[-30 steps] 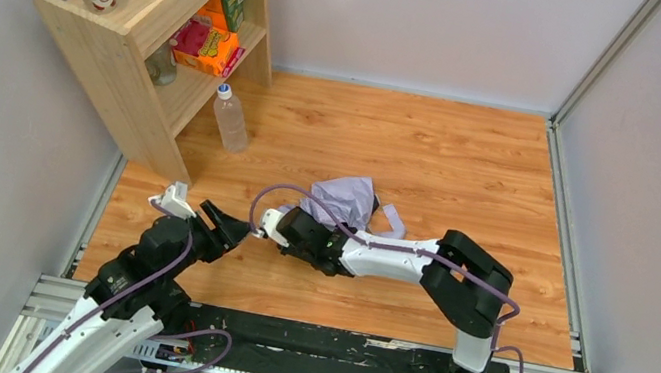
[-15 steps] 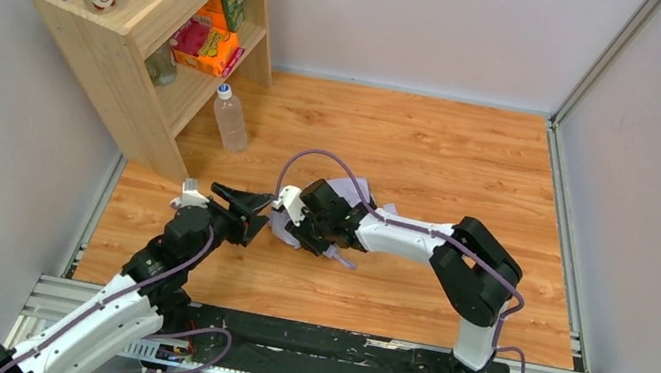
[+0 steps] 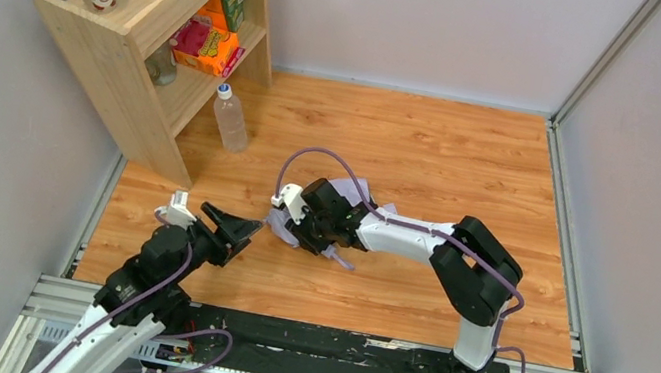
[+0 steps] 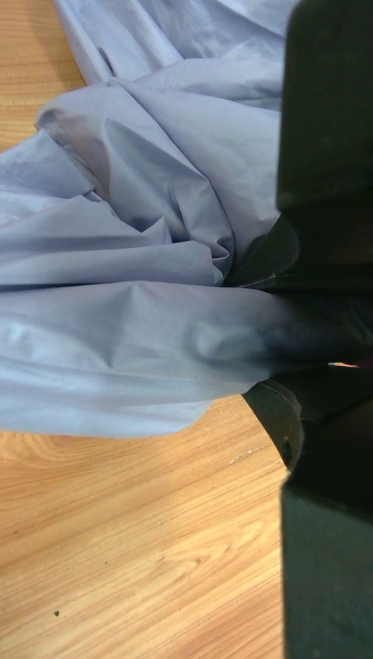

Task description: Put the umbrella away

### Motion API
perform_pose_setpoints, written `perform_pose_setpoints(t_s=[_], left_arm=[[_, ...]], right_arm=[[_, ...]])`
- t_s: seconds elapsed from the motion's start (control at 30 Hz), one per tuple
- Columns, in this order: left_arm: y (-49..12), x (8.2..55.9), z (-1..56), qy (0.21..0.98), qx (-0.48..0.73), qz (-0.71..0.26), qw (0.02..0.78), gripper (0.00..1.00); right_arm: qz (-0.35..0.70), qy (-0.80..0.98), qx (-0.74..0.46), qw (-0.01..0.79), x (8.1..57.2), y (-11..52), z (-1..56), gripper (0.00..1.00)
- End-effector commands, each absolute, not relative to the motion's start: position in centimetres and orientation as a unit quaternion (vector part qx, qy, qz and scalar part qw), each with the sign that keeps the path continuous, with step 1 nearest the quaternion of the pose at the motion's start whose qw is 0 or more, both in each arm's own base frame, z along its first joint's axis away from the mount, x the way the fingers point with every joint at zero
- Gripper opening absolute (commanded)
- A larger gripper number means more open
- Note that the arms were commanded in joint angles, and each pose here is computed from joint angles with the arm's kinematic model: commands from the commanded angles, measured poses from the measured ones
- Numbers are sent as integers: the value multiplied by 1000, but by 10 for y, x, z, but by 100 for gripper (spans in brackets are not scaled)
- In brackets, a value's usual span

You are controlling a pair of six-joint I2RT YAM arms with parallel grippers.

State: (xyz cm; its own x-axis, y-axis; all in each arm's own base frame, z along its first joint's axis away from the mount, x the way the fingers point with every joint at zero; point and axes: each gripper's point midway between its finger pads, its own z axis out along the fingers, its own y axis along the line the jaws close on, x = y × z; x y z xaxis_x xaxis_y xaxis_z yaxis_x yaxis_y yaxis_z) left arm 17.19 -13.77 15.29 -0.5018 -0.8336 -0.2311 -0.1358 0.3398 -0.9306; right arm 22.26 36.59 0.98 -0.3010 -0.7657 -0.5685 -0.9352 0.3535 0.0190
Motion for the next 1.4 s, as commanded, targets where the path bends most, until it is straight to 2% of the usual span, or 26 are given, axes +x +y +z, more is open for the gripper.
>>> perform_pose_setpoints(t_s=[0.0,0.2,0.33,0.37,0.4,0.5,0.7,0.97,1.23,1.37], left_arm=[[-142,170,120,781,-317,-416,341,80],[-135,189,107,777,-392,-372,324,80],[-150,216,110,733,-410,-428,334,80],[-149,218,90,741,-426,-413,315,80],[-159,222,98,738,-410,-437,311,80],[-169,232,83,760,-404,-425,281,80],[-187,255,115,742,-338,-480,324,81],[-158,245,119,726,-369,-451,364,81],[-178,265,110,739,-365,-457,333,81],[-181,270,85,769,-350,-424,327,81]], right_arm=[[148,839,-523,27,146,294,-70,0],[155,837,-524,27,145,296,-69,0],[158,838,-521,24,145,296,-68,0],[159,838,-522,26,145,296,-68,0],[160,837,-522,24,144,296,-67,0],[163,837,-522,24,144,296,-67,0],[167,837,-520,25,146,297,-65,0],[173,836,-521,28,146,299,-61,0],[179,834,-521,28,146,302,-59,0],[187,833,-519,31,147,305,-56,0]])
